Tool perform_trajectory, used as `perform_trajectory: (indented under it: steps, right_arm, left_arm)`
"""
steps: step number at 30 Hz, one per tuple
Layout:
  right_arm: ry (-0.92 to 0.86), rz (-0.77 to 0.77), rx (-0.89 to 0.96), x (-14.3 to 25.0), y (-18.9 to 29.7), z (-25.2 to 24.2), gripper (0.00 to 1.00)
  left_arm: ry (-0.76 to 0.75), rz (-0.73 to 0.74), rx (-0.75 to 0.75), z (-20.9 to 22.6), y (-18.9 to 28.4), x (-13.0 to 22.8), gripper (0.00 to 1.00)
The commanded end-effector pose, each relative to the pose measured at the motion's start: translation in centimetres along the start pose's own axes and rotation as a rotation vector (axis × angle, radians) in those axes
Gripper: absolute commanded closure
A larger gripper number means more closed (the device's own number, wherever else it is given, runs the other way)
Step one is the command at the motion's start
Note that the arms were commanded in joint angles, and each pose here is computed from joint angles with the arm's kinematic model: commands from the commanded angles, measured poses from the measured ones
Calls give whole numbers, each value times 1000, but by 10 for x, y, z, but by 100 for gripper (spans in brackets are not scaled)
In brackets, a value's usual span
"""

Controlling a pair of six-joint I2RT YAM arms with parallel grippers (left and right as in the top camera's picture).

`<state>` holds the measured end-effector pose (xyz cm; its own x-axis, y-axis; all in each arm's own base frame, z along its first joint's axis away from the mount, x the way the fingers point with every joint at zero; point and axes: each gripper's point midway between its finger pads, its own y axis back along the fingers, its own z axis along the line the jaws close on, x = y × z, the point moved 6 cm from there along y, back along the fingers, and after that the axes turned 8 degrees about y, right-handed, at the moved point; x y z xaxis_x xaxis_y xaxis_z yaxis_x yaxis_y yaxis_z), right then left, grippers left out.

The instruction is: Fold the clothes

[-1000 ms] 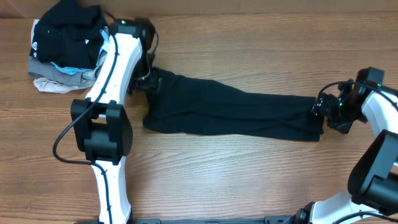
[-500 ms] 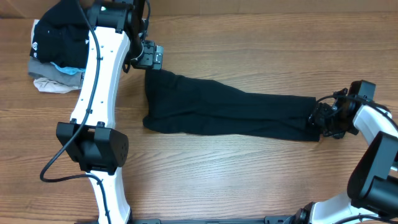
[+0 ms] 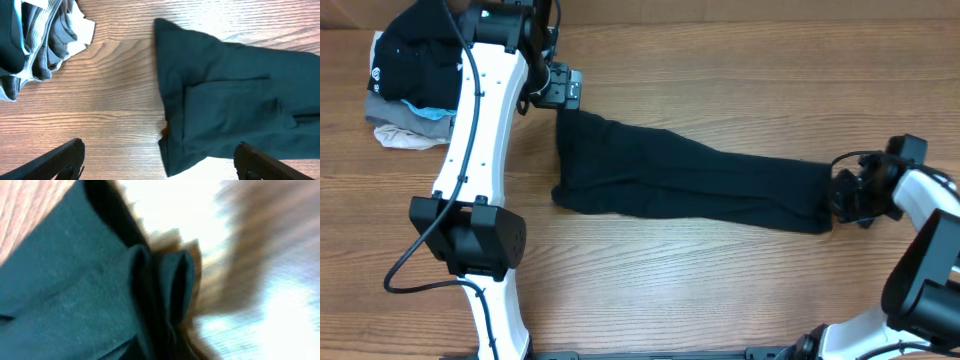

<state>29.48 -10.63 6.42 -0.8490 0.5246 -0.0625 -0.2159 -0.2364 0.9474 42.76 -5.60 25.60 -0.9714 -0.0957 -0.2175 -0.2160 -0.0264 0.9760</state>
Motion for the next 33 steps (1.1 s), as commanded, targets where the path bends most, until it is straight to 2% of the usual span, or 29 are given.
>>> perform_trajectory:
  steps: [1,7,12,23,33]
  right_arm:
    - [-55,-52,-3,-23,24,-11,96]
    - [-57,-58,5,-39,60,-14,96]
    - [32,-19,-7,-40,75,15,96]
    - [305,82,-3,-4,44,118,96]
    - [507,90,-35,40,20,200,95]
  left_arm:
    - [12,-27,-4,9,9,-3,3]
    - [14,-24,-5,10,9,-2,3]
    - [14,-26,-4,10,9,-3,3]
    - [15,-33,-2,10,9,-4,3]
    - [16,-50,3,9,10,-7,2]
